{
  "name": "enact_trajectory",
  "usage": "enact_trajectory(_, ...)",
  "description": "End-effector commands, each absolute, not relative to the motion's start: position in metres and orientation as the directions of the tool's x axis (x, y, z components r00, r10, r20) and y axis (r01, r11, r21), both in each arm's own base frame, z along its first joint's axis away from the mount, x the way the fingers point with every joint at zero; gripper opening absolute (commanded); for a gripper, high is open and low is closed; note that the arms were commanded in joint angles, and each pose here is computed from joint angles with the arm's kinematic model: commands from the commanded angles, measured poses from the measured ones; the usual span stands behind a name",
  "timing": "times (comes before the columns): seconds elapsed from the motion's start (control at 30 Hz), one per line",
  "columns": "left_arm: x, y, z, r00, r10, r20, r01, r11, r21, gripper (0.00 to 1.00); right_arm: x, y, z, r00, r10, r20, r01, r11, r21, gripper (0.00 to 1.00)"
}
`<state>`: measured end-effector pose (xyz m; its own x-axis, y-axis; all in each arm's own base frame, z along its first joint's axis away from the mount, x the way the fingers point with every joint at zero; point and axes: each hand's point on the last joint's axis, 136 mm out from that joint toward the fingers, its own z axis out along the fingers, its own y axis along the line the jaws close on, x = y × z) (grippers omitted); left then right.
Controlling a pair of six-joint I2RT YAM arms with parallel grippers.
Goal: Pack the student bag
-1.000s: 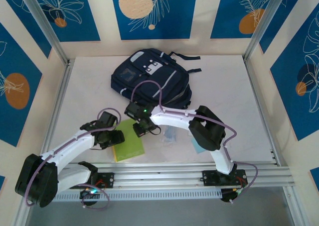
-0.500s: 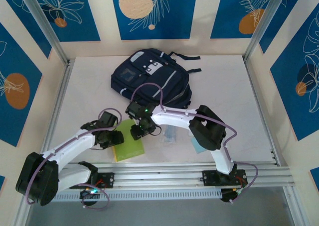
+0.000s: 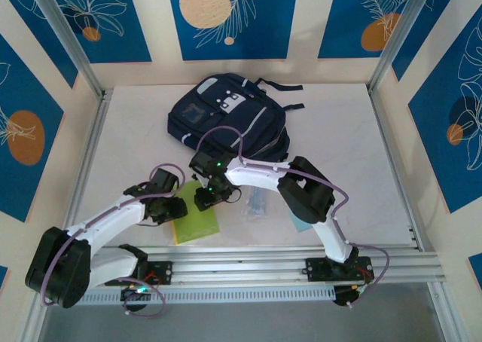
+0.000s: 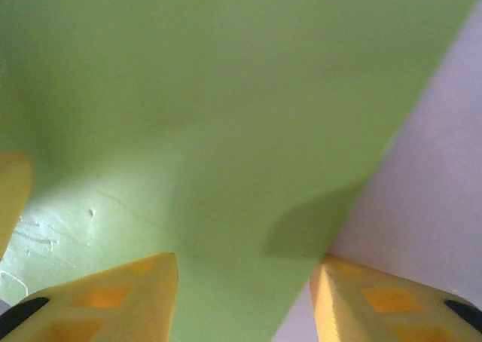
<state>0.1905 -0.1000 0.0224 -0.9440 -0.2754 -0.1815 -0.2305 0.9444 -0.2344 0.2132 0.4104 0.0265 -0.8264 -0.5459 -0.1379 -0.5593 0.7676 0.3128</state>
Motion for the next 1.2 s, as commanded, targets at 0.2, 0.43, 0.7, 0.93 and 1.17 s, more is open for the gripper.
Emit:
enact_trajectory(0.2,0.183,-0.107,0.011,-0.944,-0.305,-0.128,-0.259,0.922,-0.289,0.46,0.205,0.432,0.074,-0.825,-0.531,-0.194,-0.555,0.7,0.449,0.49)
enact_trajectory(0.43,0.184,-0.105,0.011,-0.942,-0.307,-0.135,-0.261,0.924,-0.278,0.46,0.208,0.427,0.1,-0.868,-0.456,-0.196,-0.483,0.685,0.546,0.49)
enact_trajectory(0.7,0.187,-0.107,0.012,-0.937,-0.321,-0.138,-0.272,0.917,-0.291,0.47,0.215,0.433,0.093,-0.888,-0.44,-0.133,-0.421,0.663,0.619,0.34)
enact_trajectory(0.93,0.192,-0.112,0.016,-0.928,-0.344,-0.144,-0.284,0.902,-0.324,0.48,0.224,0.43,0.075,-0.914,-0.405,-0.034,-0.333,0.7,0.632,0.3)
enact_trajectory(1.17,0.195,-0.113,0.019,-0.922,-0.356,-0.151,-0.291,0.896,-0.336,0.48,0.228,0.432,0.076,-0.918,-0.396,-0.027,-0.318,0.694,0.646,0.11)
